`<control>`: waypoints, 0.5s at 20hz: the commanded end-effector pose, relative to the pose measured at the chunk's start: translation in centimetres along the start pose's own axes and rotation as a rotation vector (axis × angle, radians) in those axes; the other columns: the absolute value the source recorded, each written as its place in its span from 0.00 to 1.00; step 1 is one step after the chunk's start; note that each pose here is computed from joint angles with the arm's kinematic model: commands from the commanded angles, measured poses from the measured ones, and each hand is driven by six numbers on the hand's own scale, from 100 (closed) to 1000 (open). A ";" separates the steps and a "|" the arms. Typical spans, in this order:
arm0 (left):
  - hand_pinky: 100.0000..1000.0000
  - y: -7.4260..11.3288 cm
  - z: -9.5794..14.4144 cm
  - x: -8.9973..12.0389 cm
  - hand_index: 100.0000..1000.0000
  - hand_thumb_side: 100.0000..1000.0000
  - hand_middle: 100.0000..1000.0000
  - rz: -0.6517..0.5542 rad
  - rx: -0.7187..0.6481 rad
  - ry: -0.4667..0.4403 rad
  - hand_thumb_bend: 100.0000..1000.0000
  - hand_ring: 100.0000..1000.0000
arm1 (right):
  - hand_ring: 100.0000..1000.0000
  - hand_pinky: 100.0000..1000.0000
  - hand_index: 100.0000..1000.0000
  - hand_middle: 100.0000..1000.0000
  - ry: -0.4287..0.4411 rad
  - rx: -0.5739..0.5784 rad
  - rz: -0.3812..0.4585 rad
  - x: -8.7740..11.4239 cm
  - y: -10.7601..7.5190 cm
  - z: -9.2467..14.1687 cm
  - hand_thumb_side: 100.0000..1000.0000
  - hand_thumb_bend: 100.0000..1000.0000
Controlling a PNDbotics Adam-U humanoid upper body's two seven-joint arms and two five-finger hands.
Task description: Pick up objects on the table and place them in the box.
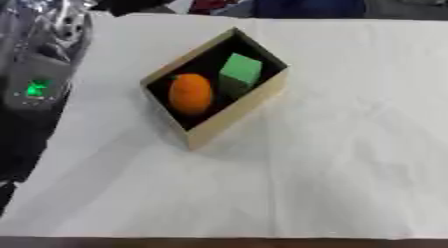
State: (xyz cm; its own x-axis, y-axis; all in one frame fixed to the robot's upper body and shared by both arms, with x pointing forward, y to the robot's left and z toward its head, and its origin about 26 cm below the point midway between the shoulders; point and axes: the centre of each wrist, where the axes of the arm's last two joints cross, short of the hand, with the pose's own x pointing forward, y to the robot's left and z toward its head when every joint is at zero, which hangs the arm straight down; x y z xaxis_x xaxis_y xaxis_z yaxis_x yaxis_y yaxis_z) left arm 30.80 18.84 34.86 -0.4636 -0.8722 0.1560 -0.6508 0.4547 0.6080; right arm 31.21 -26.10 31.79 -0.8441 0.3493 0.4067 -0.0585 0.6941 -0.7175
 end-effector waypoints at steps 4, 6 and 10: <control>0.72 1.2 1.4 -2.3 0.84 0.88 0.66 0.216 0.211 0.049 0.17 0.68 | 0.93 0.90 0.88 0.63 -0.047 -0.067 -0.011 0.9 -0.8 0.1 0.57 0.00; 0.72 1.0 2.0 -3.2 0.81 0.89 0.65 0.275 0.253 0.063 0.18 0.68 | 0.93 0.90 0.89 0.63 -0.069 -0.093 -0.033 1.0 -0.8 0.1 0.55 0.00; 0.72 0.0 3.9 -5.0 0.82 0.96 0.64 0.395 0.325 0.081 0.16 0.66 | 0.92 0.89 0.88 0.63 -0.123 -0.155 -0.092 0.9 -0.8 0.2 0.57 0.00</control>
State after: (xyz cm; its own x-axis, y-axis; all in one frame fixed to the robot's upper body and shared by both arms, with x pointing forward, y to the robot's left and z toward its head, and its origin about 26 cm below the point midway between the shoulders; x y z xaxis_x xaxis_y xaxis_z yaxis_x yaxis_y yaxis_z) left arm 31.24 23.51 30.33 -0.6320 -0.6574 0.4103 -0.5968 0.7507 0.2834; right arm 30.97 -26.27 31.84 -0.8794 0.2285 0.4176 -0.0769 0.7976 -0.5983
